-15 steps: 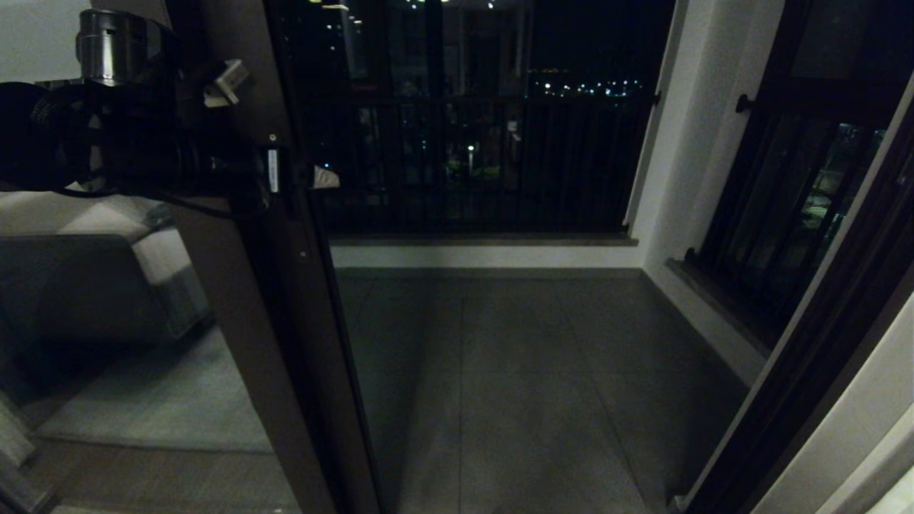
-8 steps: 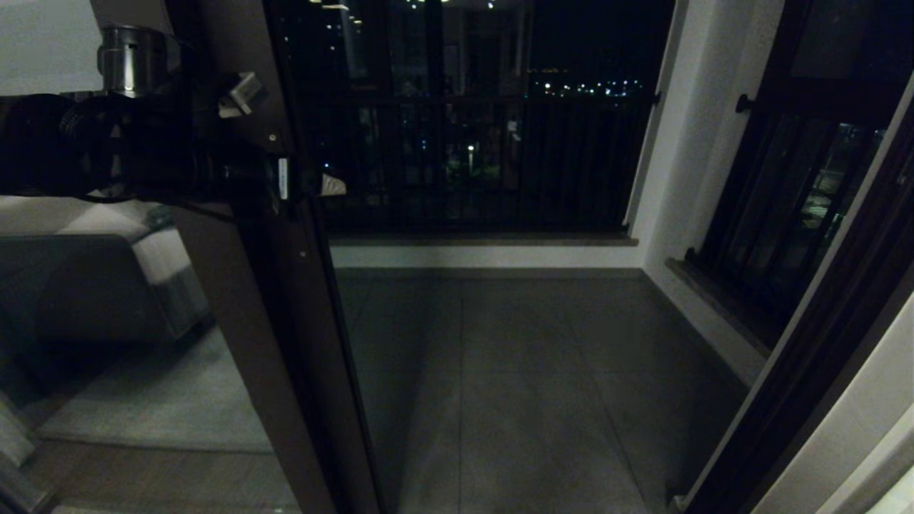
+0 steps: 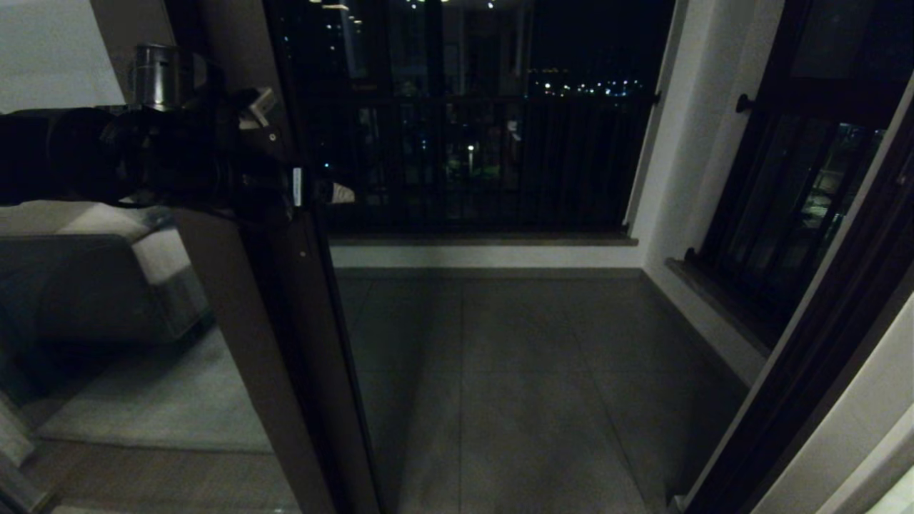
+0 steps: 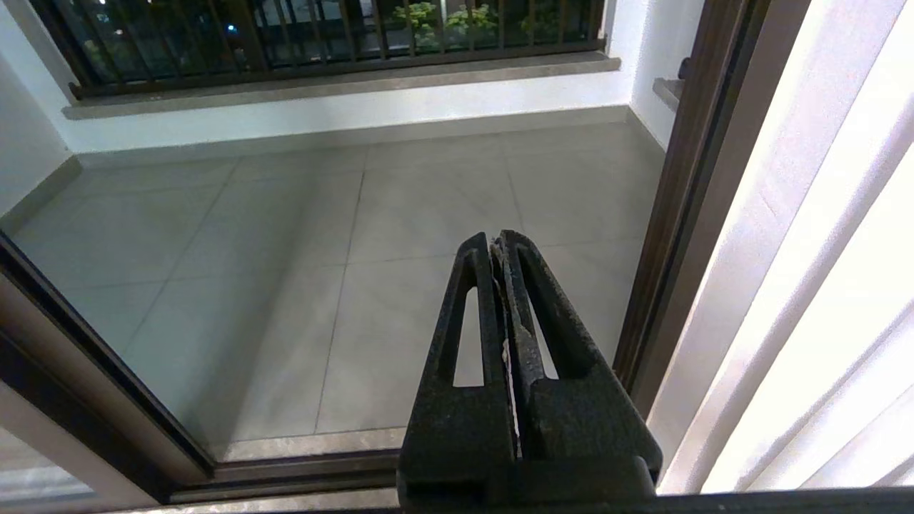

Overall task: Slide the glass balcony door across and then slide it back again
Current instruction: Close the slid door

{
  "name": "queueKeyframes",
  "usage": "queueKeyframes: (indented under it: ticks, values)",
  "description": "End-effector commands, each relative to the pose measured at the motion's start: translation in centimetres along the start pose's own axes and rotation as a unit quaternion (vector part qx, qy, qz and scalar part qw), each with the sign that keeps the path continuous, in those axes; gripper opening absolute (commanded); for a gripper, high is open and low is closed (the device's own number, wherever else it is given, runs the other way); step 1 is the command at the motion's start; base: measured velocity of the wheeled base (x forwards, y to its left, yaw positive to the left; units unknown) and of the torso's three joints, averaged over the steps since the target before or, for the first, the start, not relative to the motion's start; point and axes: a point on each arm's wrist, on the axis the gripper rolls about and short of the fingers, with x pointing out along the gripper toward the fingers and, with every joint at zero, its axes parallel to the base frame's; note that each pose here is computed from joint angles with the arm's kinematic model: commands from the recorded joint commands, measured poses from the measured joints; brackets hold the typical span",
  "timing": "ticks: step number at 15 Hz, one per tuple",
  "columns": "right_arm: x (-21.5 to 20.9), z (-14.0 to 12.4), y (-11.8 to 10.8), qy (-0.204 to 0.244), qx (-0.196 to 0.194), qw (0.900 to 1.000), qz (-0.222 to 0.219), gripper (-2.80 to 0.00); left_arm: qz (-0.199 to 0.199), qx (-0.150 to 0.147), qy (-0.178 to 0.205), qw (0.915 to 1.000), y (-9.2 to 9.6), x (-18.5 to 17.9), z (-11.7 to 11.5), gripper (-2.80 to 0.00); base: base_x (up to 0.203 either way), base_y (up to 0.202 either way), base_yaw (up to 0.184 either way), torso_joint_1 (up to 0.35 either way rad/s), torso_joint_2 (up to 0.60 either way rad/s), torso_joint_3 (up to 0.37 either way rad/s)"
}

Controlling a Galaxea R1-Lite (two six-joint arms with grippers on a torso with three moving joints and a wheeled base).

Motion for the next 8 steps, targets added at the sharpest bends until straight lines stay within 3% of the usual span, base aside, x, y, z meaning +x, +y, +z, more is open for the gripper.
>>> queueKeyframes:
  ticks: [1,8]
  values:
    - [0.0,0.0,0.0,0.001,0.0,1.0,0.0,-2.8,-0.002,-0.001,0.002,1.0,0.1,0.9,-0.1,0.0,0.0,0.0,0.0,0.0,0.0,0.0]
    - [0.0,0.0,0.0,0.001,0.0,1.0,0.0,-2.8,-0.02,0.008,-0.008,0.9997,-1.3,1.1,0.5,0.0,0.0,0.0,0.0,0.0,0.0,0.0]
